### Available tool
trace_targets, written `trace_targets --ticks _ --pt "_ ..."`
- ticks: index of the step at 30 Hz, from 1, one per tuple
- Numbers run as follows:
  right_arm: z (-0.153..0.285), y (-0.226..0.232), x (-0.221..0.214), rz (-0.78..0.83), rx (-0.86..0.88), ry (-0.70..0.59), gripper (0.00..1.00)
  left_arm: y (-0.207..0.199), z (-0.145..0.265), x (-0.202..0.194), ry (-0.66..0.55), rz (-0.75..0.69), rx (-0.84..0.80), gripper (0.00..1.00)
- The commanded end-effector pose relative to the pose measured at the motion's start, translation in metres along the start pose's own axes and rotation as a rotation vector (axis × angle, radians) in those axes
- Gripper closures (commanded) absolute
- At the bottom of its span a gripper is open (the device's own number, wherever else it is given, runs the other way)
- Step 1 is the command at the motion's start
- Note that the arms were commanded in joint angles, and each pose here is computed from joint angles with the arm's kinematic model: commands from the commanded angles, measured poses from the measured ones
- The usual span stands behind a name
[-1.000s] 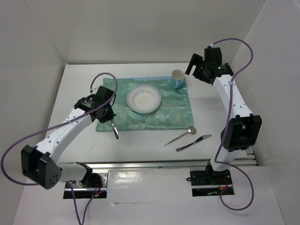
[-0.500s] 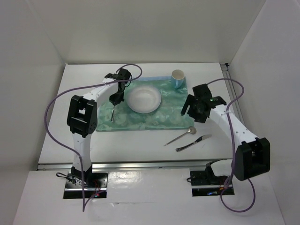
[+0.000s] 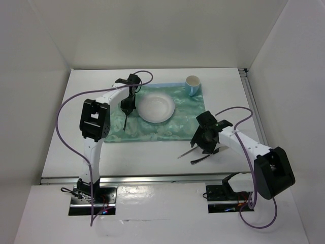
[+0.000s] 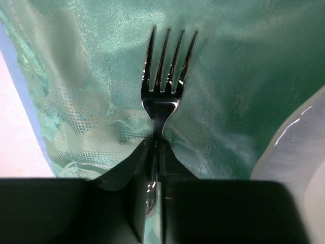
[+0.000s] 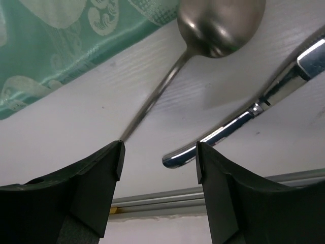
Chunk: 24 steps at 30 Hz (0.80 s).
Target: Set the dinner table for one person
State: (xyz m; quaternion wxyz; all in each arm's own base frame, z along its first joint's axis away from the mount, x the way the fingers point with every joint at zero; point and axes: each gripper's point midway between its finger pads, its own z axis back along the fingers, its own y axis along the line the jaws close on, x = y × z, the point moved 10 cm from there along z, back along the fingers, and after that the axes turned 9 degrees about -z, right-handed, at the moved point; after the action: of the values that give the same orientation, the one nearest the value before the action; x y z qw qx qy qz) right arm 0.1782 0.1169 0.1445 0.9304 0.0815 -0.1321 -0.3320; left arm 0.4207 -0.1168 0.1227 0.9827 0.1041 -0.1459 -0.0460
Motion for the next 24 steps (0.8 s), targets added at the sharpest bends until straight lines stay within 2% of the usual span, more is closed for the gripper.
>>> trace_targets --ticks 1,2,7,9,10,14,17,18,21,24 --pt "-0.01 0.015 0.005 -0.049 0.048 -0.043 0.31 -0.002 -0.002 0.003 0.013 0.026 -0.037 0.76" --pt "-0.017 0.015 0.005 -0.047 0.027 -0.034 0.31 -0.002 -0.003 0.001 0.022 0.024 -0.035 0.64" --pt "-0.032 0.024 0.009 -0.021 0.035 -0.049 0.34 0.009 0.039 0.0 -0.054 0.044 -0.057 0.31" --pt "-0.037 0.026 0.011 -0.02 0.022 -0.054 0.36 0.012 0.053 -0.002 -0.077 0.065 -0.073 0.28" --pt "-0.042 0.025 0.01 -0.018 0.003 -0.045 0.42 0.013 0.069 -0.009 -0.089 0.056 -0.078 0.28" --pt "-0.049 0.023 0.009 -0.04 -0.025 -0.056 0.55 0.022 0.103 -0.026 -0.146 0.095 -0.058 0.26" --pt "-0.053 0.017 0.008 -0.046 -0.061 -0.06 0.7 0.033 0.131 -0.028 -0.217 0.116 -0.047 0.26" --pt "-0.053 0.014 0.01 -0.053 -0.078 -0.07 0.81 0.036 0.137 -0.031 -0.221 0.117 -0.037 0.26" --pt "-0.042 0.01 0.013 -0.07 -0.107 -0.108 1.0 0.044 0.165 -0.033 -0.297 0.149 -0.054 0.26" --pt "-0.017 0.008 0.021 -0.073 -0.11 -0.186 1.0 0.05 0.189 -0.033 -0.357 0.165 -0.077 0.26"
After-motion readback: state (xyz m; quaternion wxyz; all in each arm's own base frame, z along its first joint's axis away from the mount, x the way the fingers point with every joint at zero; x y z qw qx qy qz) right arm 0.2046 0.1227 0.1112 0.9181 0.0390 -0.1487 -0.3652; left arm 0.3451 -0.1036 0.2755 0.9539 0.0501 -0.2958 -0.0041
